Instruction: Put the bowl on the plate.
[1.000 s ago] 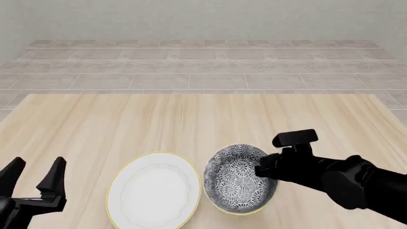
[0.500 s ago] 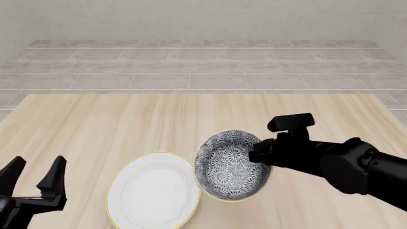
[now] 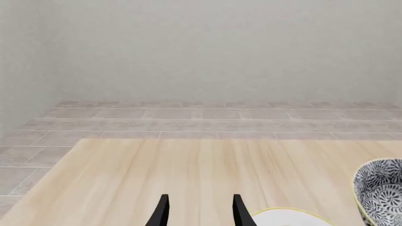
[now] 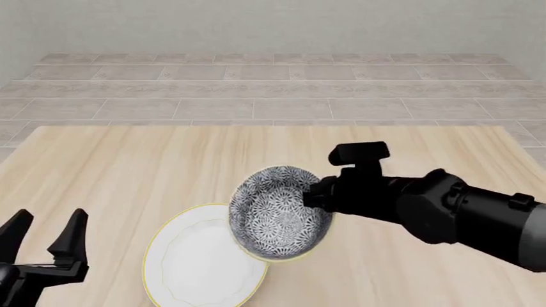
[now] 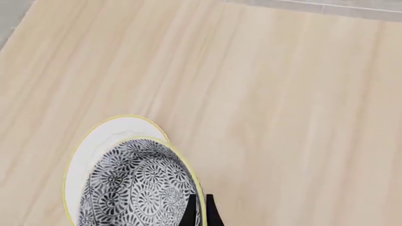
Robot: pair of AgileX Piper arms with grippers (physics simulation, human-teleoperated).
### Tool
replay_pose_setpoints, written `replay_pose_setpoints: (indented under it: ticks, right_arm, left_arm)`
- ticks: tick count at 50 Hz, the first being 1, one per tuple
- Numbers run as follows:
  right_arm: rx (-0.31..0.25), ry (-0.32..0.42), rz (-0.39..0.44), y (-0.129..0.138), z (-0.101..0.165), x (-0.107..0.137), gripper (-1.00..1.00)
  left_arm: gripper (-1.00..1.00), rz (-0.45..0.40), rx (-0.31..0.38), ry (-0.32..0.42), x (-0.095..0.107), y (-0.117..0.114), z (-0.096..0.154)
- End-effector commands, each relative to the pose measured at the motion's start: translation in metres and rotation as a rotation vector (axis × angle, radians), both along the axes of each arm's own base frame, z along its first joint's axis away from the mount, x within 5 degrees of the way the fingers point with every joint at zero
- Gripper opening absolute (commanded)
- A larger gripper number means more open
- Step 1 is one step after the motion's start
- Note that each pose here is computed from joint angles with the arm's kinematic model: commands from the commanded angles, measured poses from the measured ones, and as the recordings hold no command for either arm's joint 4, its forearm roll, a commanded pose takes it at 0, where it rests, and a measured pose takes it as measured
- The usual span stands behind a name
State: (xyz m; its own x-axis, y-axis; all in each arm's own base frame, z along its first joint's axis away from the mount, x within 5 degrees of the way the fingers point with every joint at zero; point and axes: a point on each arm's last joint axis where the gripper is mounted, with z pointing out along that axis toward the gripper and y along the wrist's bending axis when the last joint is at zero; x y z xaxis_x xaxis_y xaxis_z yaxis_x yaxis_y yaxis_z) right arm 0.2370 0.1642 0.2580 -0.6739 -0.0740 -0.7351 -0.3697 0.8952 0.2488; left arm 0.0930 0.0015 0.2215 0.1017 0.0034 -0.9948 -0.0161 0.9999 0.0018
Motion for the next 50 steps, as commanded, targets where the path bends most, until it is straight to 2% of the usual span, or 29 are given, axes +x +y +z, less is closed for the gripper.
replay_pose_setpoints:
  ticks: [1, 19, 31, 50]
  right_arm:
    - [0.049, 0.014, 0.011, 0.018, 0.002, 0.003, -1.00]
    - [0.111, 0.024, 0.040, 0.046, 0.009, 0.002, -1.00]
    - [0.151, 0.046, 0.077, 0.075, 0.002, 0.000, -1.00]
    - [0.181, 0.071, 0.088, 0.097, -0.012, 0.002, -1.00]
  left_arm:
    - [1.00, 0.000, -0.001, -0.004, 0.000, 0.000, 0.000]
    - [1.00, -0.001, -0.001, -0.006, 0.000, 0.000, 0.001]
    - [1.00, 0.001, -0.003, -0.003, -0.002, 0.000, 0.000]
    - [1.00, 0.003, -0.004, -0.005, -0.003, 0.000, 0.000]
